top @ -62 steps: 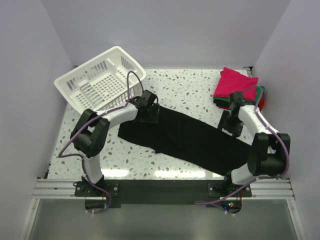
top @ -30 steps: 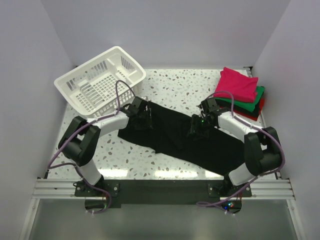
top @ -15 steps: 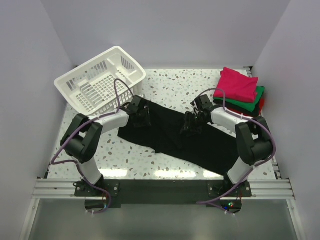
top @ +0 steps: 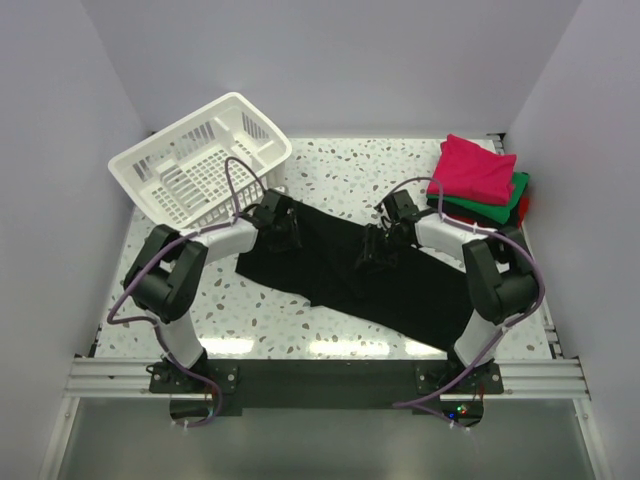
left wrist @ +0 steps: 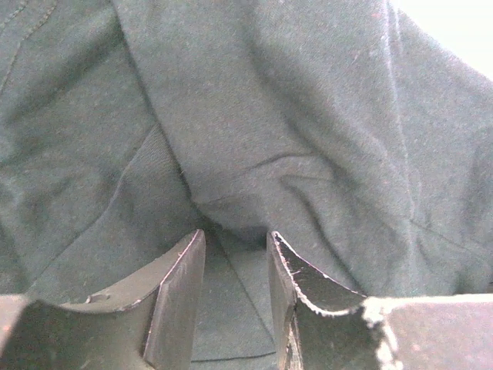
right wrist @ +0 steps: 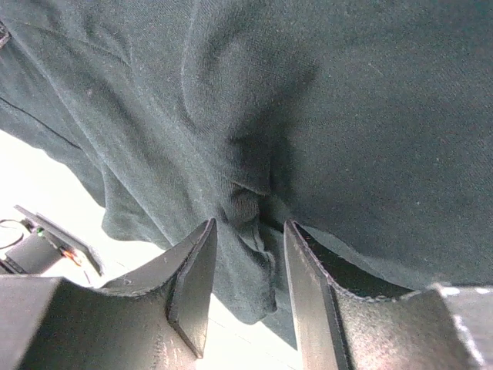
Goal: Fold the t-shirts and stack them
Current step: Fold the tshirt
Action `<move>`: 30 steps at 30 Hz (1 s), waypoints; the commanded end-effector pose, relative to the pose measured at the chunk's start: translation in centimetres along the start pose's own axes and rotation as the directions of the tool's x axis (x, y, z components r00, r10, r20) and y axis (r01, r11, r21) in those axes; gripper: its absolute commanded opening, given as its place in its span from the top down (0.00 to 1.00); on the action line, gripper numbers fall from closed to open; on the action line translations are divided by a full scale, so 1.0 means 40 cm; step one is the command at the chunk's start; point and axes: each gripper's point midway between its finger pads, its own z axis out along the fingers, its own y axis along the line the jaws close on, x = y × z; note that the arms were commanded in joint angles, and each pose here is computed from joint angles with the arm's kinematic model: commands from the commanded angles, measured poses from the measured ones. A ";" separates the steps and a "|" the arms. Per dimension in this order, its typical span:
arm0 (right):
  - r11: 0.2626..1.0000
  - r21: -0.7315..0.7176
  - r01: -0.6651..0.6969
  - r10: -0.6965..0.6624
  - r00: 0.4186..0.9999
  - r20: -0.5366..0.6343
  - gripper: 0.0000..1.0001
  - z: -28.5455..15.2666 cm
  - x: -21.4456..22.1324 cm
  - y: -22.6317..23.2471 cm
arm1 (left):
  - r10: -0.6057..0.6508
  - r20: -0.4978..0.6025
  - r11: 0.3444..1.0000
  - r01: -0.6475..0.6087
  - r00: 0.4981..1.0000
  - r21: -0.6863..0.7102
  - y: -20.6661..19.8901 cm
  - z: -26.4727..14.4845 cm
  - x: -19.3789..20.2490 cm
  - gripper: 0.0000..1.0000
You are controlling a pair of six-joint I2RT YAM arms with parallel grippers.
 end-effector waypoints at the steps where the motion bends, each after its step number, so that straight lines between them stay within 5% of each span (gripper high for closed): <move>1: 0.999 -0.040 0.016 -0.015 1.000 0.025 0.56 0.000 -0.030 0.040 | -0.033 0.046 0.998 0.030 0.998 0.052 -0.032 0.016 -0.041 0.58; 8: 0.999 -0.040 0.023 -0.022 1.000 0.011 0.59 0.013 -0.026 0.045 | -0.040 0.042 0.998 0.038 0.998 0.059 -0.037 0.028 -0.040 0.63; 20: 1.000 -0.014 0.021 -0.021 0.999 0.029 0.76 0.006 -0.034 0.043 | -0.034 0.016 0.999 0.034 0.999 0.033 -0.022 0.055 -0.023 1.00; 30: 1.000 0.013 0.022 -0.022 0.999 0.028 0.82 0.001 -0.028 0.030 | -0.032 0.080 0.999 0.030 0.996 0.021 -0.022 0.012 -0.074 1.00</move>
